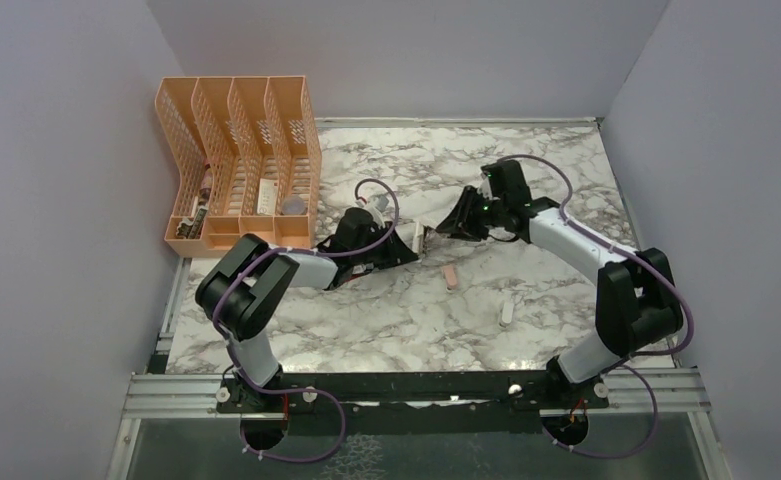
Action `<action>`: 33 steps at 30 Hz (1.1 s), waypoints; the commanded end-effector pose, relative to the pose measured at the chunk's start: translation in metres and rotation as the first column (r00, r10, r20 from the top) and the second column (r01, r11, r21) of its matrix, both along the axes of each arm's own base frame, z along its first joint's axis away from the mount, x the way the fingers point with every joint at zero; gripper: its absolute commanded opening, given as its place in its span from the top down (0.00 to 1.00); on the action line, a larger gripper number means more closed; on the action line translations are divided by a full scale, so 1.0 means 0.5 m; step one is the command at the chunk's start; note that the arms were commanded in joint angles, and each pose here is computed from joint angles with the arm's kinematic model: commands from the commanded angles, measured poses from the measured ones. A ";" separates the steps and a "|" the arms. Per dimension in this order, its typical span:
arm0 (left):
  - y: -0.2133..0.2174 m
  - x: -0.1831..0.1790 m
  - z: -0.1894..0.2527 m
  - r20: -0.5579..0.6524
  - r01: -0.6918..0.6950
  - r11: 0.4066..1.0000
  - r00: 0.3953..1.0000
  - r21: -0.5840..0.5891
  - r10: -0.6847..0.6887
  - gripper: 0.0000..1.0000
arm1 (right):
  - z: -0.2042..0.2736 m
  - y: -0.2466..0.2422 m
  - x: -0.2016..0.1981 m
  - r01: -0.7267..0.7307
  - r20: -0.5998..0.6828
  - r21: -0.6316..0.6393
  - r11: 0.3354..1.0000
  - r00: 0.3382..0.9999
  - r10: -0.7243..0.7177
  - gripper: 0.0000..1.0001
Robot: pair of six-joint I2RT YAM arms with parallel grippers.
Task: Load the staples into the stapler
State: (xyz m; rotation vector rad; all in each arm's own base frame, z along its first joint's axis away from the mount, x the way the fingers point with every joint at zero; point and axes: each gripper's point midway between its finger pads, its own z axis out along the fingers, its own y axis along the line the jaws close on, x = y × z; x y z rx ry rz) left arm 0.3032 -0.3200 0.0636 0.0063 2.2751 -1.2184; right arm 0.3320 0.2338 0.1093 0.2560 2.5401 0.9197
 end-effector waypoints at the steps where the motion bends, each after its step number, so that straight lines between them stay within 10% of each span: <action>1: -0.011 -0.038 -0.010 0.044 0.076 0.997 0.996 0.028 -0.077 0.88 | 0.094 -0.083 0.073 0.106 0.159 -0.029 0.994 0.982 -0.100 0.92; 15: -0.073 -0.095 0.028 0.204 0.241 0.968 0.946 0.073 -0.251 0.88 | 0.082 -0.123 0.158 0.116 0.257 -0.052 0.992 0.961 -0.099 0.76; 33: -0.104 -0.038 0.052 0.179 0.140 0.990 0.973 0.026 -0.143 0.87 | 0.042 -0.128 0.156 0.091 0.235 -0.104 0.990 0.970 -0.064 0.77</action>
